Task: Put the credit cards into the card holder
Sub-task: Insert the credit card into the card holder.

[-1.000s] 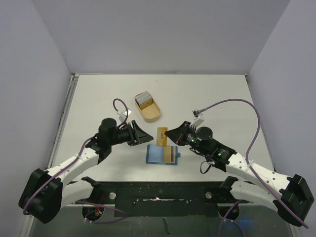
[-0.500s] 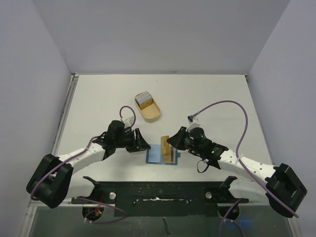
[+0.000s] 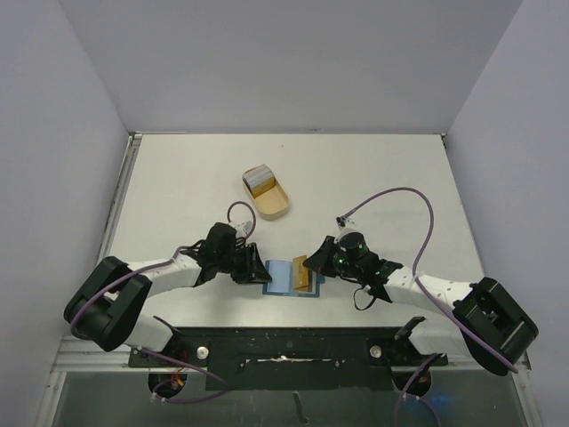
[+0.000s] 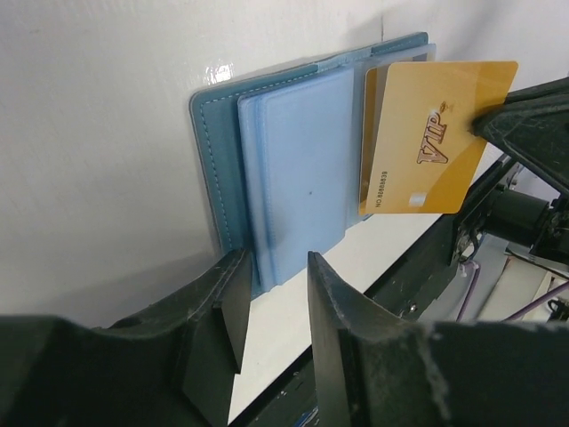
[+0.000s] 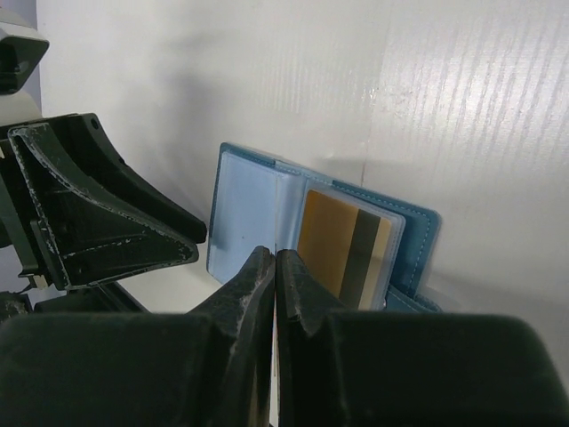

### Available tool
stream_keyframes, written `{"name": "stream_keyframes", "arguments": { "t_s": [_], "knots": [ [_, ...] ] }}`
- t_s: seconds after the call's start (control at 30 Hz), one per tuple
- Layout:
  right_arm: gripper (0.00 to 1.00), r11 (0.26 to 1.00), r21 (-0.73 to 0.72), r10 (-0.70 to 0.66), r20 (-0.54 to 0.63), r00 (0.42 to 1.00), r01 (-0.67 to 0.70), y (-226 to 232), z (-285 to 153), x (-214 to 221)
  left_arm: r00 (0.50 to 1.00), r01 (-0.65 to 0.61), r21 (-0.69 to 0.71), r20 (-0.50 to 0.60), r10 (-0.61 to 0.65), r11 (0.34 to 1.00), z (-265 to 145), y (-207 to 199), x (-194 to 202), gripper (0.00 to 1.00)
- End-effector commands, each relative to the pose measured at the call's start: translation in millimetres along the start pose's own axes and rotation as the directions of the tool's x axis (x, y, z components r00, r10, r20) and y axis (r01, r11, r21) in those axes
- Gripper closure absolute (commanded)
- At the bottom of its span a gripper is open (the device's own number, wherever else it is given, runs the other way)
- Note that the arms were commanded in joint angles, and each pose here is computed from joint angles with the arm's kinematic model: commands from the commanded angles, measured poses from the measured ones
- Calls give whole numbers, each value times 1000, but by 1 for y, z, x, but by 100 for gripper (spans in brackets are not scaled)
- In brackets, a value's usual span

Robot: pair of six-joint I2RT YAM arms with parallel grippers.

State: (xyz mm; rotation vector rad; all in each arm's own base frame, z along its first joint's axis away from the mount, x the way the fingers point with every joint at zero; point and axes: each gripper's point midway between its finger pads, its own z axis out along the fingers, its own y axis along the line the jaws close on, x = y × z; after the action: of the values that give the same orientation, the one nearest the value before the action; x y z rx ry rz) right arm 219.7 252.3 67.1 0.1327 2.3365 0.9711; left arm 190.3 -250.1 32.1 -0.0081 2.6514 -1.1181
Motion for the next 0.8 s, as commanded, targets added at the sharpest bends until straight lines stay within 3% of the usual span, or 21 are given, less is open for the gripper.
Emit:
{"name": "stream_keyframes", "arguments": {
  "t_s": [0.0, 0.4, 0.77],
  "knots": [
    [100, 997, -76, -8, 30, 1000, 10, 12, 3, -9, 998, -46, 35, 41, 44, 998, 6, -11, -10, 72],
    [100, 994, -102, 28, -6, 1000, -29, -1, 11, 4, 998, -45, 11, 36, 45, 999, 12, -5, -1, 88],
    [100, 989, -143, 41, -21, 999, -43, 5, 10, 7, 998, -41, 3, 38, 41, 999, 13, -4, 2, 90]
  ]
}}
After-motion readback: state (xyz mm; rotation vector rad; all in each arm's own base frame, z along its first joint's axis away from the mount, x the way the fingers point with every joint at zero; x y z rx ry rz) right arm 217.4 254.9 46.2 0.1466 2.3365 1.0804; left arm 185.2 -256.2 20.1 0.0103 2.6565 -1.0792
